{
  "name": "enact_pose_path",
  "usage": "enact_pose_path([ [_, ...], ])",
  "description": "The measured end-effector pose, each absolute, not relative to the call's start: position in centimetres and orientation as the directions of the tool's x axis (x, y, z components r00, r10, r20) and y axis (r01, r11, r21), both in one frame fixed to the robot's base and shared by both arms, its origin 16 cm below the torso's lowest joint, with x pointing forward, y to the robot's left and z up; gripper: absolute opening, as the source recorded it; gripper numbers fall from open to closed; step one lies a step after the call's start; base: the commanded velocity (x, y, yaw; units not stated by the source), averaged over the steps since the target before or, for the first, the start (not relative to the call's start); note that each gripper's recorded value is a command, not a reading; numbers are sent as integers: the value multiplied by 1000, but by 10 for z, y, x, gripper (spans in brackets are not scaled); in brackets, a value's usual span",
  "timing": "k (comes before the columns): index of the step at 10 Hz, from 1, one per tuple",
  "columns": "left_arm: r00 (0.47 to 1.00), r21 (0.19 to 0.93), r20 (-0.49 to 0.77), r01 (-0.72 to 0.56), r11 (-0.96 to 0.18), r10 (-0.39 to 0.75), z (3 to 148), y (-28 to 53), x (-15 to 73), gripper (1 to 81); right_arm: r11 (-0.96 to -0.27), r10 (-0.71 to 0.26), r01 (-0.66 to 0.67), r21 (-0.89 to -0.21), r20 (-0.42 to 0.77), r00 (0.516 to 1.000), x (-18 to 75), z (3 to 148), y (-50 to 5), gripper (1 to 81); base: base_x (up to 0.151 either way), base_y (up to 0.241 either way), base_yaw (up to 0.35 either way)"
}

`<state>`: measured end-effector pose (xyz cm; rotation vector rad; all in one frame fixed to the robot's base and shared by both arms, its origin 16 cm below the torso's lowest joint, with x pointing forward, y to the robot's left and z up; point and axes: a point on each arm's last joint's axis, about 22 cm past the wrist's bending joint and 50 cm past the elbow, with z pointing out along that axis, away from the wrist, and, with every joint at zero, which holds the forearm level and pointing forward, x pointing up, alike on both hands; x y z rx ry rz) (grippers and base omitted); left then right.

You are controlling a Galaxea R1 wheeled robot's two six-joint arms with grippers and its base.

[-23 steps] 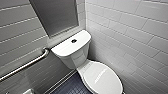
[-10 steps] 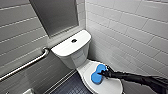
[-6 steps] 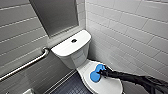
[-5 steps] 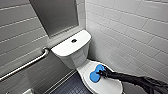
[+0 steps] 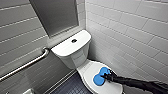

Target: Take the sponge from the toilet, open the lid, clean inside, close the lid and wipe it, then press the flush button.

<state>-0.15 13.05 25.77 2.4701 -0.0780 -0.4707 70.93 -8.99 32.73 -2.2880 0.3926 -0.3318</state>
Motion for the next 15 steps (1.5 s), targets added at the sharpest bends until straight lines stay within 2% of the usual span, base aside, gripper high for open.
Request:
enact_pose_path([
  [2, 935, 586, -314, 55, -809, -164, 258, 130, -1, 811, -648, -404, -214, -731, 91, 910, 680, 325, -133, 10, 0, 0, 0],
  [7, 937, 586, -310, 53, -809, -163, 257, 130, -1, 811, -640, -545, -373, -672, 54, 837, 551, 303, -255, 10, 0, 0, 0],
  [8, 937, 586, -310, 53, -809, -163, 257, 130, 0, 811, -649, -555, -395, -650, 49, 830, 526, 302, -277, 10, 0, 0, 0],
  [9, 937, 586, -310, 53, -809, -163, 257, 130, 0, 811, -668, -557, -433, -605, 21, 830, 486, 301, -307, 10, 0, 0, 0],
  [10, 936, 586, -310, 53, -808, -164, 257, 130, -1, 811, -697, -560, -480, -532, -14, 828, 433, 301, -349, 10, 0, 0, 0],
  [11, 937, 586, -309, 53, -808, -163, 257, 130, 0, 811, -701, -566, -504, -504, -37, 824, 403, 312, -368, 10, 0, 0, 0],
  [13, 937, 587, -308, 51, -808, -165, 257, 130, 0, 811, -639, -591, -499, -585, -42, 806, 411, 345, -336, 10, 0, 0, 0],
  [15, 937, 587, -307, 51, -808, -164, 257, 129, 0, 811, -616, -588, -500, -609, -67, 806, 400, 379, -331, 10, 0, 0, 0],
])
